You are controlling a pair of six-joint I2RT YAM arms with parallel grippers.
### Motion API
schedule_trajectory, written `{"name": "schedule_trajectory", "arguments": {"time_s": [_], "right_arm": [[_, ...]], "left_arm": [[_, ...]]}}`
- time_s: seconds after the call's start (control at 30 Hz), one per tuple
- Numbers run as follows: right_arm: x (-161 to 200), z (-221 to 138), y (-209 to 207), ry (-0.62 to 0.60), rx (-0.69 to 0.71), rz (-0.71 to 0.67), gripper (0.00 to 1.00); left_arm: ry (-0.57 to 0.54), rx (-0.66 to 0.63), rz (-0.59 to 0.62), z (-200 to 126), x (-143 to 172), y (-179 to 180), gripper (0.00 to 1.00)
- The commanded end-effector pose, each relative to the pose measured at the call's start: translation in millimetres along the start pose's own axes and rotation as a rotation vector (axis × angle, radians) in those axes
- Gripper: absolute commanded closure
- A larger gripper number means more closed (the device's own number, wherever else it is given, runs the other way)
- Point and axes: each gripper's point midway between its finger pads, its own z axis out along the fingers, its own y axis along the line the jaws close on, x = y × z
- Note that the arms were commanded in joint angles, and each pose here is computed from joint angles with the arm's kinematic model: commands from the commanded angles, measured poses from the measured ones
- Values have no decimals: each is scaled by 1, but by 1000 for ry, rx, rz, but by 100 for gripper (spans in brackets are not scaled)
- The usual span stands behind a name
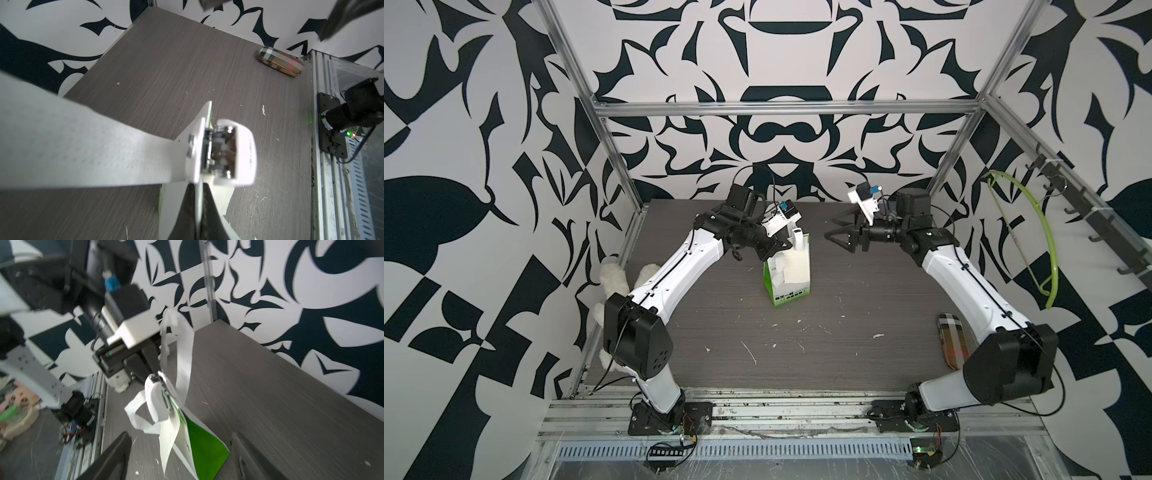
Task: Staple the receipts to the bags
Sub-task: Staple the receipt to the takeout bag.
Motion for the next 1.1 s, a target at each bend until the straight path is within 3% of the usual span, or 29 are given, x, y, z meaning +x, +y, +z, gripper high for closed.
{"name": "schedule_trajectory", "arguments": {"time_s": [0.0, 0.37, 0.87, 1.07], "right_arm": [[-17, -1, 23, -58, -113, -248, 19], [-5, 35, 42, 25, -209, -376, 14], [-2, 59, 37, 27, -245, -322, 15], [2, 65, 43, 36, -271, -315, 20]], "left_arm": [[-22, 84, 95, -8, -7, -16, 100], [-28, 130, 130, -3, -9, -18, 100], [-34, 136, 133, -3, -12, -19, 100], [-17, 125, 107, 0, -9, -15, 100]]}}
